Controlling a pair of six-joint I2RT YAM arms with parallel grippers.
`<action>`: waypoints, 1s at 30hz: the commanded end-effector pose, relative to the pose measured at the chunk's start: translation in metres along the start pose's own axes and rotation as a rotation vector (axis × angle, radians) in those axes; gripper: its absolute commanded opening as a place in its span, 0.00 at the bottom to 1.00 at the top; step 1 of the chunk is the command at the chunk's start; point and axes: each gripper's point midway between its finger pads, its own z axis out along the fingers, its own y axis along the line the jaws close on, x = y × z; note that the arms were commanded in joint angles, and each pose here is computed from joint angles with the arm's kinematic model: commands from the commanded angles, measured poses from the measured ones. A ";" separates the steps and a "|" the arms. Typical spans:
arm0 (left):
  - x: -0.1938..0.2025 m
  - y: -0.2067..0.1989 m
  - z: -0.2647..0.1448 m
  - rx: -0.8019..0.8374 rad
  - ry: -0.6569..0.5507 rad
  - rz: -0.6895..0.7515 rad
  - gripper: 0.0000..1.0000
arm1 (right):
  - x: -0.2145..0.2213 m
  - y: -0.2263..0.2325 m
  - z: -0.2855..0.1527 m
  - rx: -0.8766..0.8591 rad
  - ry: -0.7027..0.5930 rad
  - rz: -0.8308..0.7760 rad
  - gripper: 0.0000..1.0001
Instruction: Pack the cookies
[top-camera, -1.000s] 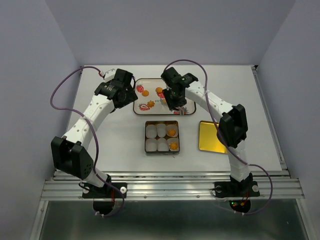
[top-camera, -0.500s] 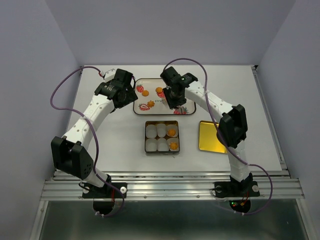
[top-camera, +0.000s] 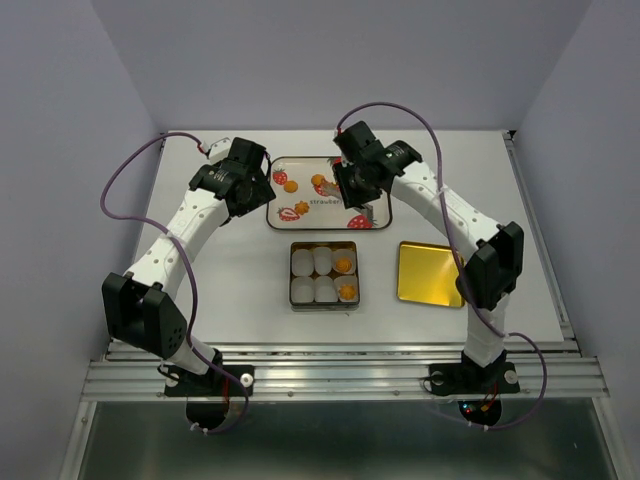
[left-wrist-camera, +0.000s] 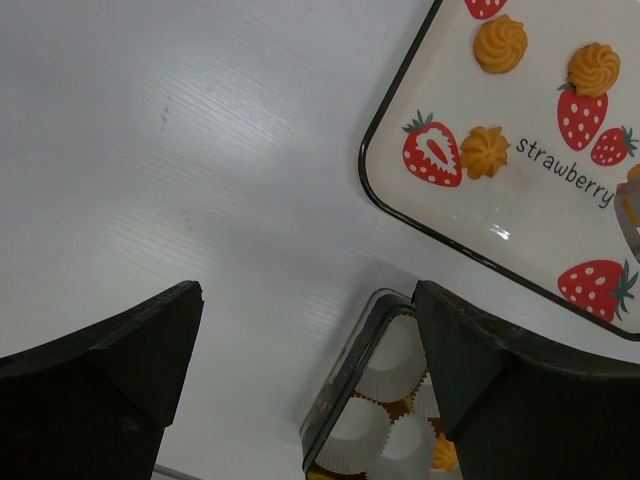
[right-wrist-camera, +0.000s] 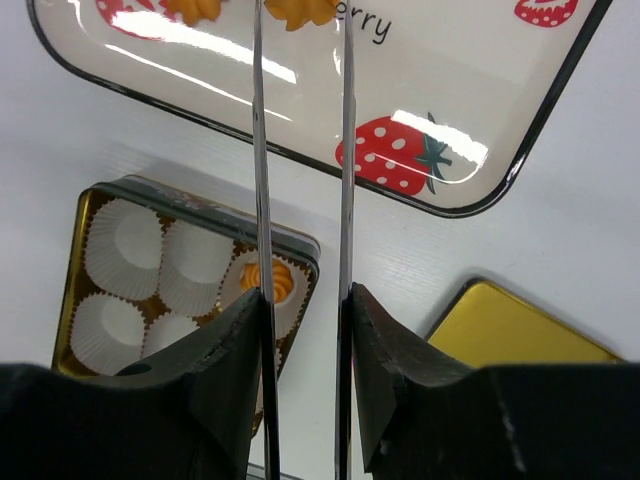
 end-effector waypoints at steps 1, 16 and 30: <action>-0.013 -0.003 -0.010 0.015 -0.041 -0.006 0.99 | -0.015 0.008 -0.036 -0.072 -0.099 0.020 0.40; -0.016 -0.010 -0.002 0.004 -0.030 -0.002 0.99 | 0.044 0.033 -0.101 -0.316 0.022 -0.088 0.40; -0.006 -0.001 0.007 -0.032 -0.023 -0.014 0.99 | 0.094 0.059 -0.122 -0.431 0.108 -0.186 0.41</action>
